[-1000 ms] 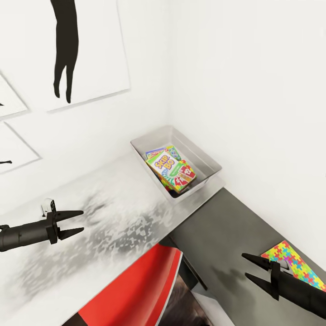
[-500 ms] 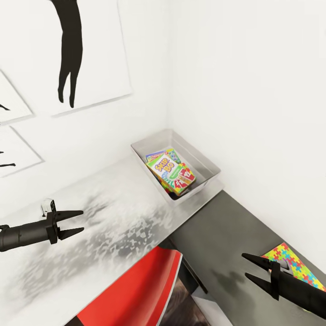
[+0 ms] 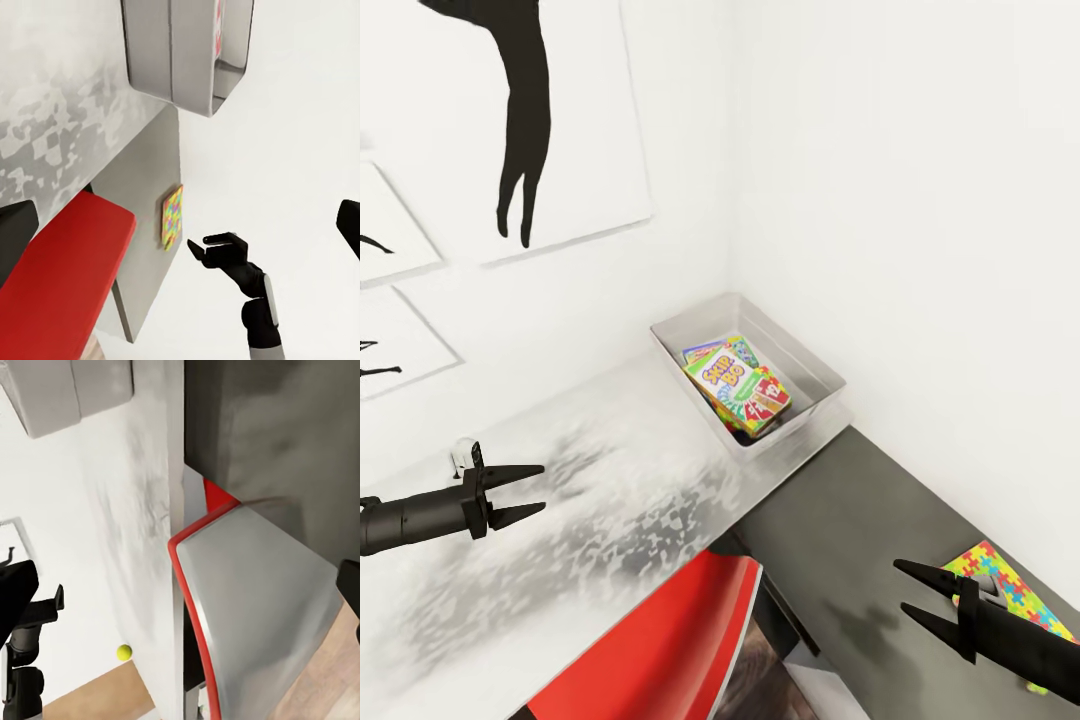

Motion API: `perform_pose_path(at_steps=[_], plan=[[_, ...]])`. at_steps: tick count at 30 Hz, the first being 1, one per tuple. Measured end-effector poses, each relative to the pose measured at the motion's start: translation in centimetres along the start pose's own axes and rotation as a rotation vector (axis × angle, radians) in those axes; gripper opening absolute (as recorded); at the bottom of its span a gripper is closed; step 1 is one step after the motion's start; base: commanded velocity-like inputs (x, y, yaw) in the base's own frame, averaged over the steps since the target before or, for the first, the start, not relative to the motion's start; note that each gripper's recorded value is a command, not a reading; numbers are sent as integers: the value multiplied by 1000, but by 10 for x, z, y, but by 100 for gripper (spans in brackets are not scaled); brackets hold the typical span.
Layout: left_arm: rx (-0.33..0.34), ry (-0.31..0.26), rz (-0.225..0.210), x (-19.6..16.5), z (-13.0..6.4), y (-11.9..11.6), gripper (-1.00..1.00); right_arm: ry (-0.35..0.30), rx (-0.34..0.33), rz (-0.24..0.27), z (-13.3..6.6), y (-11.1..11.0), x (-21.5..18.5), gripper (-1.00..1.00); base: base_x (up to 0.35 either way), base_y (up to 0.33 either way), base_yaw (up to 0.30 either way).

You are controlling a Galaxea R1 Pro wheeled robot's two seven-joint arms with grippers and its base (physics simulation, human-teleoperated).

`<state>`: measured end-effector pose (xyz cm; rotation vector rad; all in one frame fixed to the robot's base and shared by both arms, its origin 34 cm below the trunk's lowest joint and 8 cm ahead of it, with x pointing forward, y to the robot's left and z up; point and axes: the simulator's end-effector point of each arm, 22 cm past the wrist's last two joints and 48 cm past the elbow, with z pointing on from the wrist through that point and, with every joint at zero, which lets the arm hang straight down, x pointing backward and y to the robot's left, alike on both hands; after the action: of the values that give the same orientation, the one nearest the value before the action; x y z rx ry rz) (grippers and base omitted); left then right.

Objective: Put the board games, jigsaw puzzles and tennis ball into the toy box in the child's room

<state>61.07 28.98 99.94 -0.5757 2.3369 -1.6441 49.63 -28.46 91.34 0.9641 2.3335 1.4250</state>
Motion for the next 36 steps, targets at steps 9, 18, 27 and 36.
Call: perform_pose_path(at_steps=[9,18,27,36], plan=[[7,-4,13,0,-3,-7,100,-5,-9,-10,-2,5,0,100,0,0,0],[14,-8,25,1,-5,-14,100,-9,-19,-20,-4,11,0,100,0,0,0],[21,-12,37,2,-7,-21,100,-14,-30,-30,-6,16,0,100,0,0,0],[28,-16,49,2,-10,-28,100,-19,-39,-40,-9,22,0,100,0,0,0]])
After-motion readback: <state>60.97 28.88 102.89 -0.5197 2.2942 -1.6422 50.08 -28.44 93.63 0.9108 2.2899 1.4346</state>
